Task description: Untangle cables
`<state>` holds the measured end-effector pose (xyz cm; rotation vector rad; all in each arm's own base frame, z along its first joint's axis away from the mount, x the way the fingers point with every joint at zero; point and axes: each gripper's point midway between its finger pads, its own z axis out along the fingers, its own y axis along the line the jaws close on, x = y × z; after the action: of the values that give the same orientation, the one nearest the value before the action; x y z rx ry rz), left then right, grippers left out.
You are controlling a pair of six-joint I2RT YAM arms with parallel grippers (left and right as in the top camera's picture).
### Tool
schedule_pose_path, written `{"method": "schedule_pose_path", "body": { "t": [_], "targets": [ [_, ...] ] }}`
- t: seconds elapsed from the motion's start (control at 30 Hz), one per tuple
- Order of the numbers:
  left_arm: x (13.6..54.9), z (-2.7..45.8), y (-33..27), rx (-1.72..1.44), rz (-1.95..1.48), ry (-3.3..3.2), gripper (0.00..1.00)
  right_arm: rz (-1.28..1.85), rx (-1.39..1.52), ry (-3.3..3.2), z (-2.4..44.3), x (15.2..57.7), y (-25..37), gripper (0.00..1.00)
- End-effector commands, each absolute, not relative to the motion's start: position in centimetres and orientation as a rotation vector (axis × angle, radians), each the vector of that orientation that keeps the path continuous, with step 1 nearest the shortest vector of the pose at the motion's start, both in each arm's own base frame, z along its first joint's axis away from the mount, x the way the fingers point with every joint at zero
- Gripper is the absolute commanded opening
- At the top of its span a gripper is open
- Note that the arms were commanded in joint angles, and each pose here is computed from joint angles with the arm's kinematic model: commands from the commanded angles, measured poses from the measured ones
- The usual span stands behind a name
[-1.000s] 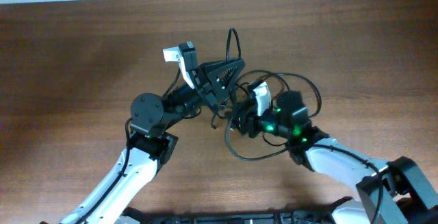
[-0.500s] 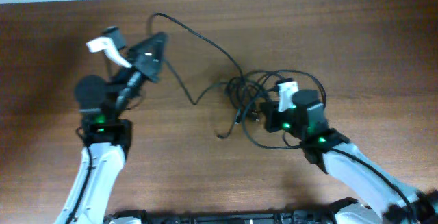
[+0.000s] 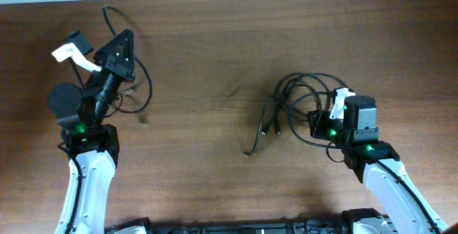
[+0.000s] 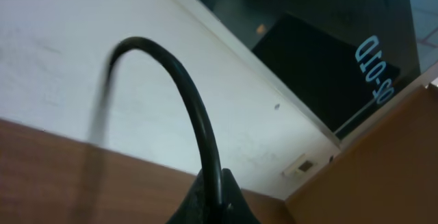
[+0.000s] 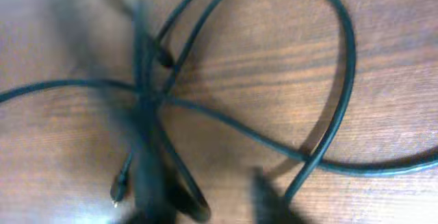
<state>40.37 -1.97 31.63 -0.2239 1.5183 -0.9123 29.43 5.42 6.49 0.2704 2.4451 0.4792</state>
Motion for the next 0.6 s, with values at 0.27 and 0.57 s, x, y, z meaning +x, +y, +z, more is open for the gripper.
{"method": "schedule_pose_path", "body": {
  "t": [0.27,0.57],
  "targets": [
    [39.1,23.9,-3.2,-0.423,-1.007,1.861,0.00,0.536,0.302,2.589,4.6,26.5,6.0,0.99],
    [39.6,28.2,-3.7,-0.166,-0.928,1.702,0.00,0.532,0.303,2.589,4.6,26.6,6.0,0.99]
  ]
}}
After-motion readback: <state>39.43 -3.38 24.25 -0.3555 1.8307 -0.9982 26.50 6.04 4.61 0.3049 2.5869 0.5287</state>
